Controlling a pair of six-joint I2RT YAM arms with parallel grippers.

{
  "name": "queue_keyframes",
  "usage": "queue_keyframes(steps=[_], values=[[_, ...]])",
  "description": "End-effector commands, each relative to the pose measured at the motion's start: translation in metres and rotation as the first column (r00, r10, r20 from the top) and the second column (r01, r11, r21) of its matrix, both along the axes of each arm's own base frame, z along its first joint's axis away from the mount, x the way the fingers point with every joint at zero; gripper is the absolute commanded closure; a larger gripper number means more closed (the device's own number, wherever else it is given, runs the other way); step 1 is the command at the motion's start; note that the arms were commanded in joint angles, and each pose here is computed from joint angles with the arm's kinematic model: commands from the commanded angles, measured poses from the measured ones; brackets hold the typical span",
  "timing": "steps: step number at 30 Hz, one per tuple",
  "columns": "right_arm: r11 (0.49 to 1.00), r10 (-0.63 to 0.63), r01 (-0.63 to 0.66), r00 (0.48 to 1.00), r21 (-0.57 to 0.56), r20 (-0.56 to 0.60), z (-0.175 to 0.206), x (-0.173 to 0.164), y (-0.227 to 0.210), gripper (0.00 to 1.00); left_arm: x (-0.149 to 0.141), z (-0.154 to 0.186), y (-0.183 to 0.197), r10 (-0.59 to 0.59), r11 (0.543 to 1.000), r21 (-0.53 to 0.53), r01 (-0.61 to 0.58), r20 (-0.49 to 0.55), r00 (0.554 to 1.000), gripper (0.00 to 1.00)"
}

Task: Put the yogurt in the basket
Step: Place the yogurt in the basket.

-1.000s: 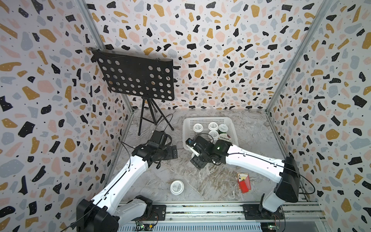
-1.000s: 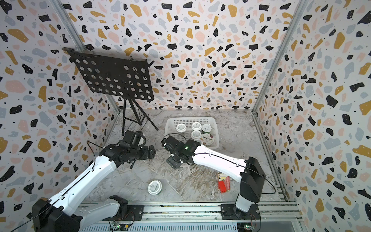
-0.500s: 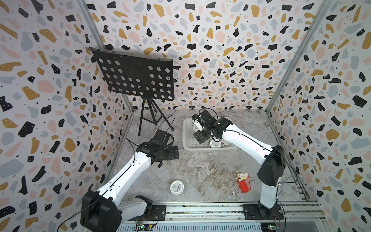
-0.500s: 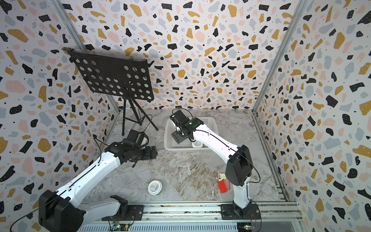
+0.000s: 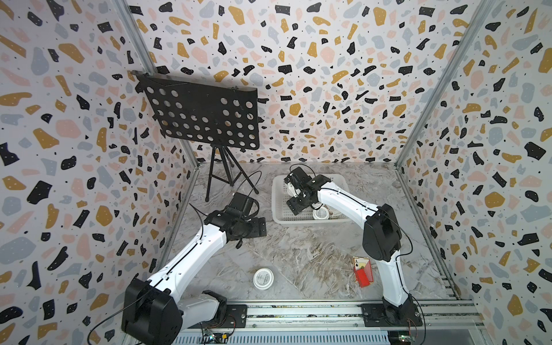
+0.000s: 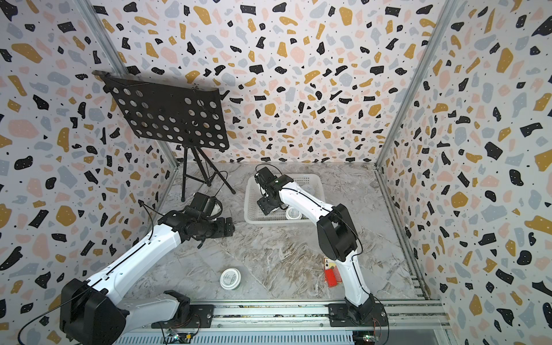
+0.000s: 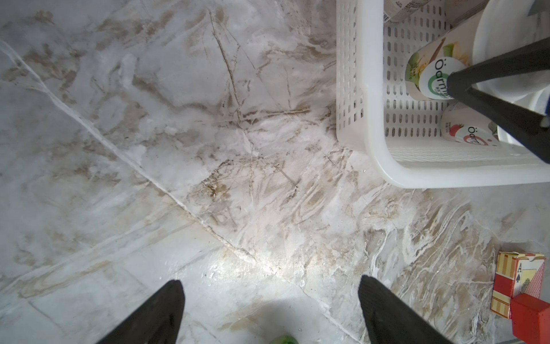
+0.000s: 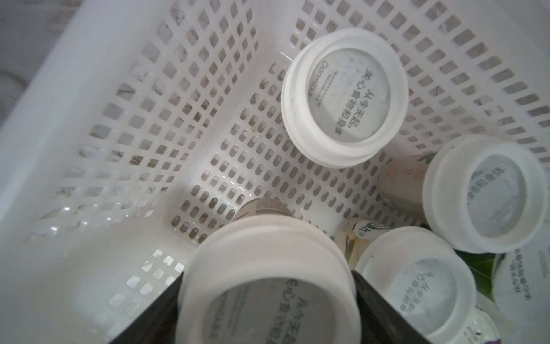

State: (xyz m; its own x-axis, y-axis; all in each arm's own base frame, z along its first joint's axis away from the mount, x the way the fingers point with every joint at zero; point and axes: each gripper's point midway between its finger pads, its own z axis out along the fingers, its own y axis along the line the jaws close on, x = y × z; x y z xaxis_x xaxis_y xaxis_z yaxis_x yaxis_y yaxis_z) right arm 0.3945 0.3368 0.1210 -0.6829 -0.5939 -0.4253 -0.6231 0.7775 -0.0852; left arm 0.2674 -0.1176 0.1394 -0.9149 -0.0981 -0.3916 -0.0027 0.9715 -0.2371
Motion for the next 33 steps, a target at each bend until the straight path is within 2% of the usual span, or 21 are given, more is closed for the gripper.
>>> queue_keyframes(steps=[1, 24, 33], values=[[1.000, -0.005, 0.005, 1.000, 0.031, 0.025, 0.014, 0.008, 0.006, 0.20, 0.009, 0.012, -0.003, -0.003, 1.000, -0.023, 0.004, 0.038, 0.999, 0.05], [1.000, -0.005, 0.005, 1.000, -0.011, -0.005, -0.020, 0.020, 0.012, 0.15, 0.010, 0.012, -0.001, 0.000, 1.000, -0.026, 0.001, 0.037, 0.999, 0.05], [1.000, 0.001, -0.001, 1.000, -0.003, -0.001, -0.005, 0.019, 0.012, 0.05, 0.010, 0.013, 0.000, 0.004, 1.000, -0.028, -0.003, 0.043, 0.999, 0.05]])
